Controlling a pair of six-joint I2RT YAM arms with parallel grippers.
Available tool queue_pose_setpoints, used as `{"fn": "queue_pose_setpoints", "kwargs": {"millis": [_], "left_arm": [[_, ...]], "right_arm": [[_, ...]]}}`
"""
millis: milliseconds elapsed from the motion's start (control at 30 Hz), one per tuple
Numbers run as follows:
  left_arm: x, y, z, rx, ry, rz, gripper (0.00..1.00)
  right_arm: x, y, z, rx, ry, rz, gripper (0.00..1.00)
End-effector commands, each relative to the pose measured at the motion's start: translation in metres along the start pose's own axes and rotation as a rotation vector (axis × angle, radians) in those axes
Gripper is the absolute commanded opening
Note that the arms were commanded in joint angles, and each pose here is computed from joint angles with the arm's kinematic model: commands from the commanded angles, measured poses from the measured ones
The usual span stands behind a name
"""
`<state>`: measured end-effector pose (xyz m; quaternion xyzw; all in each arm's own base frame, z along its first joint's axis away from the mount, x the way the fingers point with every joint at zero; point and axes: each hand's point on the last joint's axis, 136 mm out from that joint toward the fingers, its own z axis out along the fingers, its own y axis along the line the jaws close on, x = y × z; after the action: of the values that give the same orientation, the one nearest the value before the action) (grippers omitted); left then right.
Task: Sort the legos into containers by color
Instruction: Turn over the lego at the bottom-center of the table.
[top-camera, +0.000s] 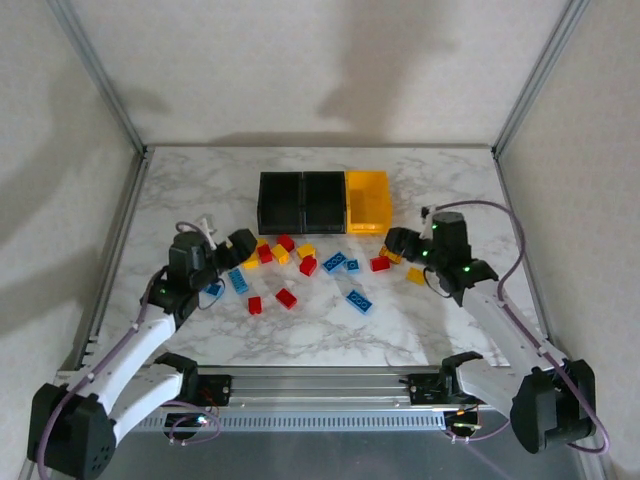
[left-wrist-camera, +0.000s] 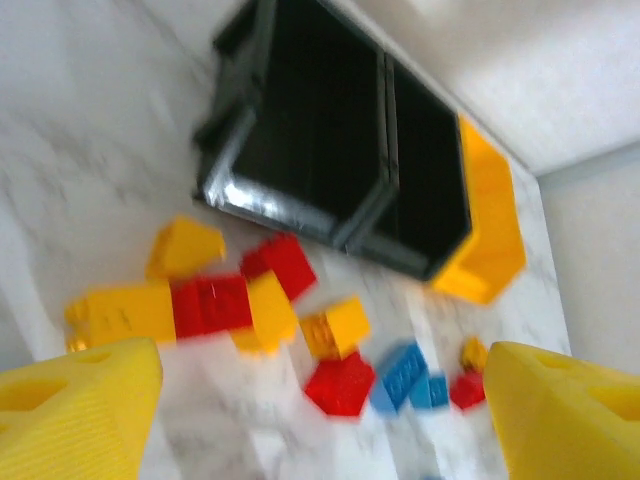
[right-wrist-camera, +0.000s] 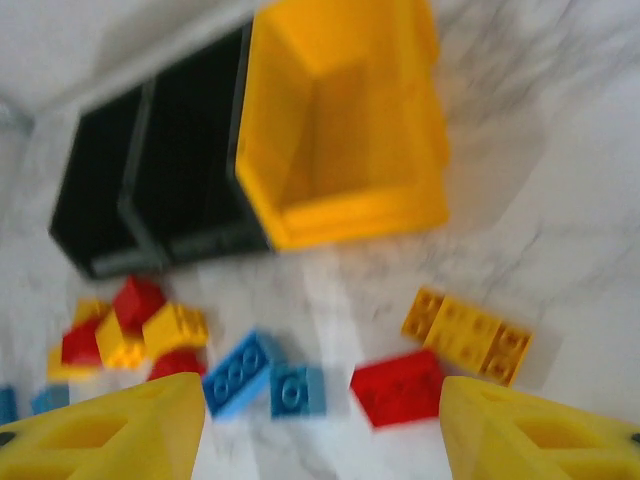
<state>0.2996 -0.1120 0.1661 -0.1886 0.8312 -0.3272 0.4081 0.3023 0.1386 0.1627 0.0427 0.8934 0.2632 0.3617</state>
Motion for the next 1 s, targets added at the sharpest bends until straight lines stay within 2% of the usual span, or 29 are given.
{"fn": "queue_pose_setpoints", "kwargs": {"millis": [0,133,300,633,833,967], "left_arm": [[0.048,0.012,-0.006,0.007,0.149,-0.075,0.84],[0.067,0.015,-0.012,0.030,0.174,-0.105,0.85],[0.072,0.023,-0.014,0.012,0.163,-0.107,0.86],[0.076,0.023,-0.012,0.011,0.176,-0.110,0.87],[0.078,0.025,-0.013,0.016,0.168,-0.124,0.88],[0.079,0.026,-0.013,0.010,0.171,-0.126,0.88]], "right_arm": [[0.052,-0.009,0.009,0.054,0.156,-0.016,0.66],[0.089,-0.013,0.021,0.107,0.257,-0.070,0.67],[0.131,-0.014,0.039,0.116,0.367,-0.113,0.67],[0.178,0.016,0.063,0.131,0.480,-0.267,0.66],[0.197,0.024,0.075,0.240,0.522,-0.367,0.62],[0.206,0.038,0.084,0.255,0.531,-0.407,0.64]]}}
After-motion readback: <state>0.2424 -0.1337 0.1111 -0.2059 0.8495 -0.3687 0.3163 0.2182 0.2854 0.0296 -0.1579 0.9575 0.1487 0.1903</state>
